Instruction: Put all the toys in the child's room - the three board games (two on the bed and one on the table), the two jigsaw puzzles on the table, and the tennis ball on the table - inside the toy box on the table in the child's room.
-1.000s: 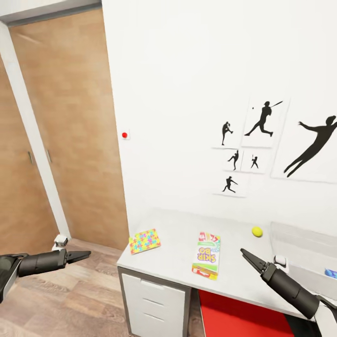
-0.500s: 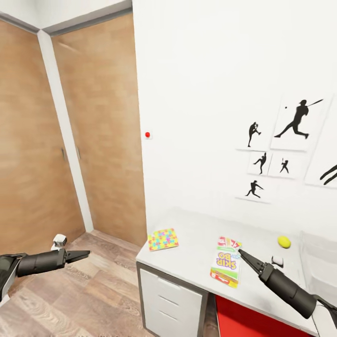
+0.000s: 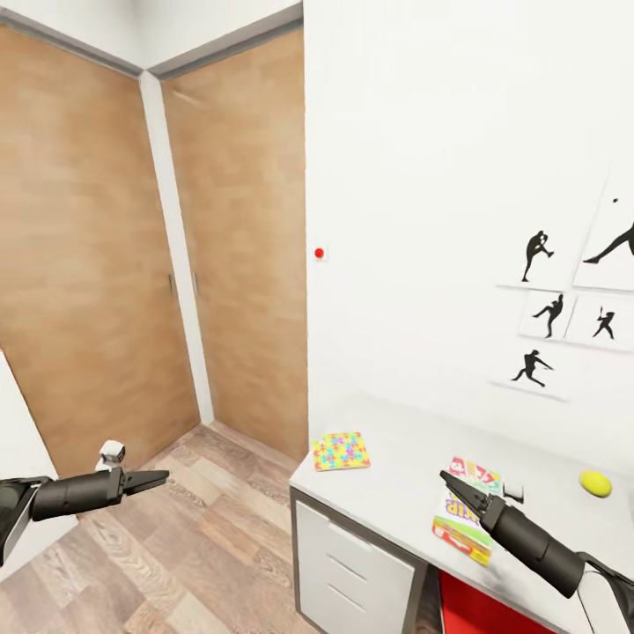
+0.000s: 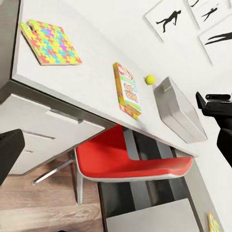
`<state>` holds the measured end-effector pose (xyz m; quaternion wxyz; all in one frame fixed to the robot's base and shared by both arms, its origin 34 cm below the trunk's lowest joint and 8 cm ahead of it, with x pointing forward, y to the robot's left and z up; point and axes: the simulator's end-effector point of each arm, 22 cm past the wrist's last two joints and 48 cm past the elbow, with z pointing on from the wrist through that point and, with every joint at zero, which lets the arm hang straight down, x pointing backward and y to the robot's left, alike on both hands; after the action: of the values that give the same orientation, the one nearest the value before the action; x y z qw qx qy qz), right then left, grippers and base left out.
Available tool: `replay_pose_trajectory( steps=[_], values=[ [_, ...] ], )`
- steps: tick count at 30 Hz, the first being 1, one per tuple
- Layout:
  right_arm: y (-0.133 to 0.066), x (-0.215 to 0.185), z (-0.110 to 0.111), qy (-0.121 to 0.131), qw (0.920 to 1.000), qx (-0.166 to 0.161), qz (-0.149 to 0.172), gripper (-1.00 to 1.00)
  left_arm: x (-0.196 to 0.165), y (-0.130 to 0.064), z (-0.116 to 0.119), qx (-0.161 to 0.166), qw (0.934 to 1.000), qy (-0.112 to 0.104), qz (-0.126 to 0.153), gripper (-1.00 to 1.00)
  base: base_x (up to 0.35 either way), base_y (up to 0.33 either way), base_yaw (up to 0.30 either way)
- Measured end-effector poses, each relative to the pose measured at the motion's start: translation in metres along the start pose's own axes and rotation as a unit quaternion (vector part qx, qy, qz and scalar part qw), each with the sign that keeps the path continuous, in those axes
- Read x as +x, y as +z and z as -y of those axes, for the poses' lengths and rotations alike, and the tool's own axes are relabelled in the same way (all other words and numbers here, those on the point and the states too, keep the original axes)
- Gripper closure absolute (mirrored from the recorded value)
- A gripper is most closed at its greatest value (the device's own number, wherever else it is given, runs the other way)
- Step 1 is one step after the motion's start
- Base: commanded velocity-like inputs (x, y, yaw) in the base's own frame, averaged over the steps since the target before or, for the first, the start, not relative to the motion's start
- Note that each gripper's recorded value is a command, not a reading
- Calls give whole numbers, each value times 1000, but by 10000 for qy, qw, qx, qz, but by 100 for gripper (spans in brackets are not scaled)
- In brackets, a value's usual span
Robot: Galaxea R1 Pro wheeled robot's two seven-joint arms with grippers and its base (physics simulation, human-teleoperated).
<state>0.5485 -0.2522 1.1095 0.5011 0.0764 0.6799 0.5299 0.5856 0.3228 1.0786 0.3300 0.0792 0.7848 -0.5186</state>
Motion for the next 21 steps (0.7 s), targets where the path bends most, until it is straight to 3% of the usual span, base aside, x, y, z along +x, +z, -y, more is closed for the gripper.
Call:
replay_pose_trajectory(
  steps=[21],
  values=[
    [0,0,0,-7,10000,6,7,-100,1,1,0,12,10000,-11,-8,-100,0,0,288]
  ],
)
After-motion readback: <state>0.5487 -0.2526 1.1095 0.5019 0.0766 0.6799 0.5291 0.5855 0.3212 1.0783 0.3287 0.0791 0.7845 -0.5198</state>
